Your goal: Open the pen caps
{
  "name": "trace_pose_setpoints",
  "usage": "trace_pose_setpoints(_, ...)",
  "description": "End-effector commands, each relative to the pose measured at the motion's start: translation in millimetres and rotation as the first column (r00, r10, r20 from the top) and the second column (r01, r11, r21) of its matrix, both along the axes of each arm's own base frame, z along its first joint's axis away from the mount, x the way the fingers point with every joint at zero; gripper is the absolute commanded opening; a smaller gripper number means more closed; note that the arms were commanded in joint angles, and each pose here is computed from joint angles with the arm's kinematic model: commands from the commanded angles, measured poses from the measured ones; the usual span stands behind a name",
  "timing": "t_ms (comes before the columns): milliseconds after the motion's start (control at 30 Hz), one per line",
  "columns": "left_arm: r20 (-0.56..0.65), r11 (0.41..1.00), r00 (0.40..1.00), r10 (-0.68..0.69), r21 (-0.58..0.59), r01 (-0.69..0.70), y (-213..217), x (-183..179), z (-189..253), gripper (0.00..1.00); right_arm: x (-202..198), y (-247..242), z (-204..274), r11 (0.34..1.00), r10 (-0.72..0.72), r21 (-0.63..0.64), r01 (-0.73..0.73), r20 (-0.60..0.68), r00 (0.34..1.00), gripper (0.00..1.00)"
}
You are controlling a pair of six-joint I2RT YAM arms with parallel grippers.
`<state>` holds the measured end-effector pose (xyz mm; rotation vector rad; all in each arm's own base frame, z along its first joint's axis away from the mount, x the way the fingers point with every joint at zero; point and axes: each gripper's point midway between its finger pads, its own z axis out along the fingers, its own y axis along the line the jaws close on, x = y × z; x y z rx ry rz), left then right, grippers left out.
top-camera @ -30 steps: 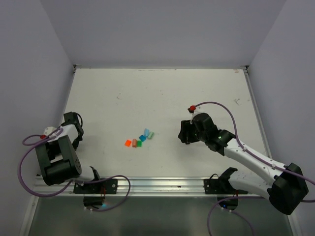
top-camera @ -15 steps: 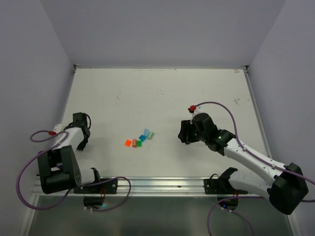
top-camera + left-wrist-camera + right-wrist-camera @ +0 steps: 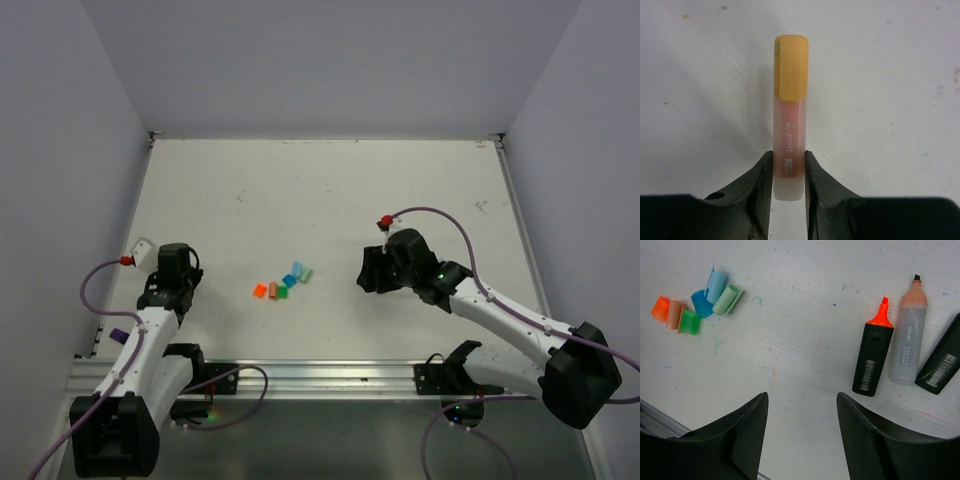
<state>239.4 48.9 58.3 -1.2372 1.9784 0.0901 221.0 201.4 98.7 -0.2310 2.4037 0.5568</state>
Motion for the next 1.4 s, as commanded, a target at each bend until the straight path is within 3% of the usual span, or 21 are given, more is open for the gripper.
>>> trace_pose_setpoints(0,0.243,0.972,0.944,-0.225,-0.015,0.236,-34,35,32,0.00,8,21,25,0.995,0.027,0.095,-0.030,0.034,0.999,0.61)
trace_pose_setpoints(200,0.368,0.878,0.824,-0.431,-0.041,0.477,-90,47,48,0.00,2,44,23,0.984,0.095,0.156,-0.091,-0.017,0.995,0.61)
trace_pose_setpoints(400,0.543,0.689,0.575,-0.613,0.011,0.725,-178,55,80,0.00,4,60,25,0.975,0.097,0.207,-0.086,-0.040,0.995,0.61)
trace_pose_setpoints(567,0.583,0.512,0.399,-0.708,0.033,0.859,-249,44,84,0.00,16,71,41,0.964,0.070,0.259,-0.058,-0.037,0.997,0.61)
trace_pose_setpoints(600,0.611,0.468,0.340,-0.714,0.057,0.882,-267,39,95,0.00,18,73,43,0.963,0.063,0.266,-0.052,-0.034,0.997,0.61)
trace_pose_setpoints(667,0.604,0.451,0.319,-0.730,0.076,0.889,-280,39,94,0.00,23,77,48,0.956,0.043,0.292,-0.033,-0.030,0.999,0.60)
trace_pose_setpoints(700,0.610,0.417,0.280,-0.741,0.091,0.904,-295,33,101,0.00,24,78,48,0.954,0.037,0.299,-0.026,-0.032,0.999,0.59)
trace_pose_setpoints(1000,0.573,0.350,0.223,-0.789,0.120,0.929,-353,23,105,0.00,36,89,60,0.929,-0.014,0.370,0.024,-0.028,1.000,0.48)
trace_pose_setpoints(1367,0.529,0.369,0.251,-0.811,0.130,0.920,-361,21,98,0.00,45,70,77,0.917,-0.123,0.387,0.092,0.056,0.991,0.40)
